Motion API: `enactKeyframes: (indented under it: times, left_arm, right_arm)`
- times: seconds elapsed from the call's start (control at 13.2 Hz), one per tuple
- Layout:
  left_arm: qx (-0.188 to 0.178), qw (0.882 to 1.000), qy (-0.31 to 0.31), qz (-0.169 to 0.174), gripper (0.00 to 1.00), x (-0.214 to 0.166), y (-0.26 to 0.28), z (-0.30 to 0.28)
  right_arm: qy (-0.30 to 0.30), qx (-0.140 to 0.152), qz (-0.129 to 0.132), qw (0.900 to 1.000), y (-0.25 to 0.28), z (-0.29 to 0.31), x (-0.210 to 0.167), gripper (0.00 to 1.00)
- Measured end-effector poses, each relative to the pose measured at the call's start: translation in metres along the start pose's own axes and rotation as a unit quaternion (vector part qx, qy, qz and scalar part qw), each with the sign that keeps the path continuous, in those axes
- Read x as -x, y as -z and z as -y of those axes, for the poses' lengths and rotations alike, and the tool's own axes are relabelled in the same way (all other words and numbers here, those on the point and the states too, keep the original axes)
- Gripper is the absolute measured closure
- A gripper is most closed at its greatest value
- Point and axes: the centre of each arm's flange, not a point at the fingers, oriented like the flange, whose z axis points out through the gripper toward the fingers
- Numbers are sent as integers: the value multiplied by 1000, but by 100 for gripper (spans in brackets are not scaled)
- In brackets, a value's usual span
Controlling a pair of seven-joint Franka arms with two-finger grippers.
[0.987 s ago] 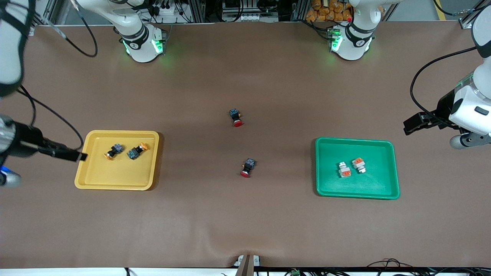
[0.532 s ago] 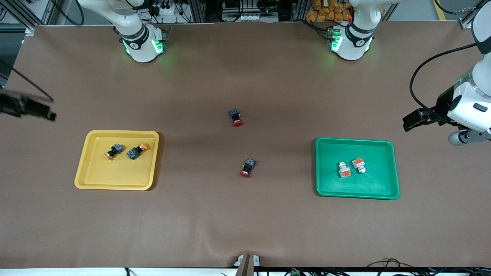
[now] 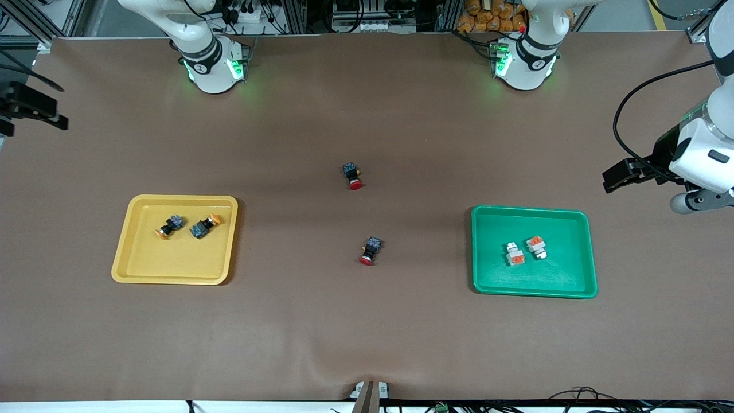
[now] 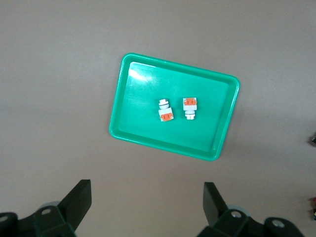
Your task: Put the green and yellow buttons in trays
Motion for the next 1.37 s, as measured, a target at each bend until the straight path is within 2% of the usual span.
enactKeyframes:
  times: [0.23,0.46,0.68,0.99,1.37]
  left_arm:
    - [0,1000,-3,-6,0,3,7,0]
    - [5,1000,-9,-10,0,8,15,-1]
    - [7,1000,-16,-7,0,18,22,7]
    - [24,1000,-18,1,0,42,30,41]
    - [22,999,-25,8,0,70,39,40]
  right_arm:
    - [0,4,-14,1000,-12,4,18,0]
    - [1,3,-14,1000,-14,-7,35,0]
    - [38,4,-22,999,-13,-10,34,0]
    - [41,4,-26,999,-11,-18,36,0]
    - [51,5,-32,998,-7,-11,35,0]
